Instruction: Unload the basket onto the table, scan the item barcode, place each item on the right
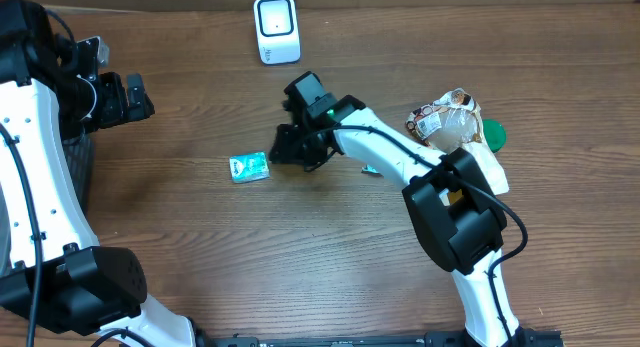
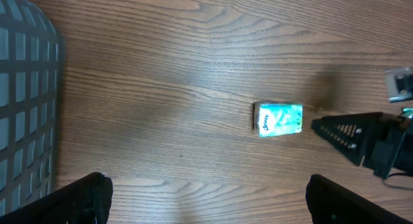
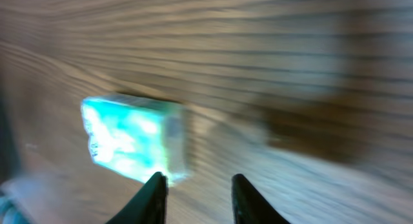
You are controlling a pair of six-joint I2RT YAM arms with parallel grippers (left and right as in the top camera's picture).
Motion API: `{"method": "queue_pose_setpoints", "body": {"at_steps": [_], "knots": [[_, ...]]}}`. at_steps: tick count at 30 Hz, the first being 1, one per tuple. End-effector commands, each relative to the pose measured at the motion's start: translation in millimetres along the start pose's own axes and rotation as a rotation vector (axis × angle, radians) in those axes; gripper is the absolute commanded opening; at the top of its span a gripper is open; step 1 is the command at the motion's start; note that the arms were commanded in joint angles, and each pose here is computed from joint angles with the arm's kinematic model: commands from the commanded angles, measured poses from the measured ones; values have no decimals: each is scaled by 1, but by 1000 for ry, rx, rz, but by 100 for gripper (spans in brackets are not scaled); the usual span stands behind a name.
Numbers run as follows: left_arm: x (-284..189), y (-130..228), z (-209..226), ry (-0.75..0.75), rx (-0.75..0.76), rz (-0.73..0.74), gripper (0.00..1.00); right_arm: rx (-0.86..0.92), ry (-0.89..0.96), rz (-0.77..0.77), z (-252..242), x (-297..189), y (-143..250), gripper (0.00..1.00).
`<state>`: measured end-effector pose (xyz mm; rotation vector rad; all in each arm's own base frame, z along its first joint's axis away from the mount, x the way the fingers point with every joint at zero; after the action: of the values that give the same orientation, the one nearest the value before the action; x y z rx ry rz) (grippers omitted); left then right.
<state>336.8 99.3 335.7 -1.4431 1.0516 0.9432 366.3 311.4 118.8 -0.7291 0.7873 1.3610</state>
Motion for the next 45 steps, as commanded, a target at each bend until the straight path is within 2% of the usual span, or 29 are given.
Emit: {"method": "queue_pose_setpoints", "body": {"at_steps": [1,4,10,13,14,17,33,36,41,45], "knots": [[-3,0,1,-6,14,-10,100,55,-74,-6,33,-10,16,45],[-3,0,1,-6,14,-10,100,80,-19,-55,32,-4,18,50],[-3,0,1,-6,14,-10,100,87,14,-51,23,14,16,49],[-3,0,1,-6,14,-10,100,86,20,-45,19,24,16,45],[-3,0,1,-6,14,-10,100,81,28,-46,16,30,15,39],[-3,0,1,-6,14,-10,100,86,39,-40,12,34,15,33],[-3,0,1,-6,14,-10,100,67,92,-46,7,52,31,31],[-3,0,1,-6,14,-10,100,93,101,-38,3,55,34,26],[-3,0,1,-6,14,-10,100,104,125,-22,-1,54,36,5],[-3,0,1,-6,14,-10,100,103,132,28,-9,44,32,4]]}}
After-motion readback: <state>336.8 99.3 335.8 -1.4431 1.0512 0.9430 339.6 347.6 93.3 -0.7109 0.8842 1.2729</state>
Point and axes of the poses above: each gripper's point midway between its finger pads, its own x axis out along the fingers, its own z axis along the line the jaws close on, y = z × x, the point moved 10 cm from there along -x, back along the fingers, and after that the axes turned 11 degrees about x, right-handed, at the moved point
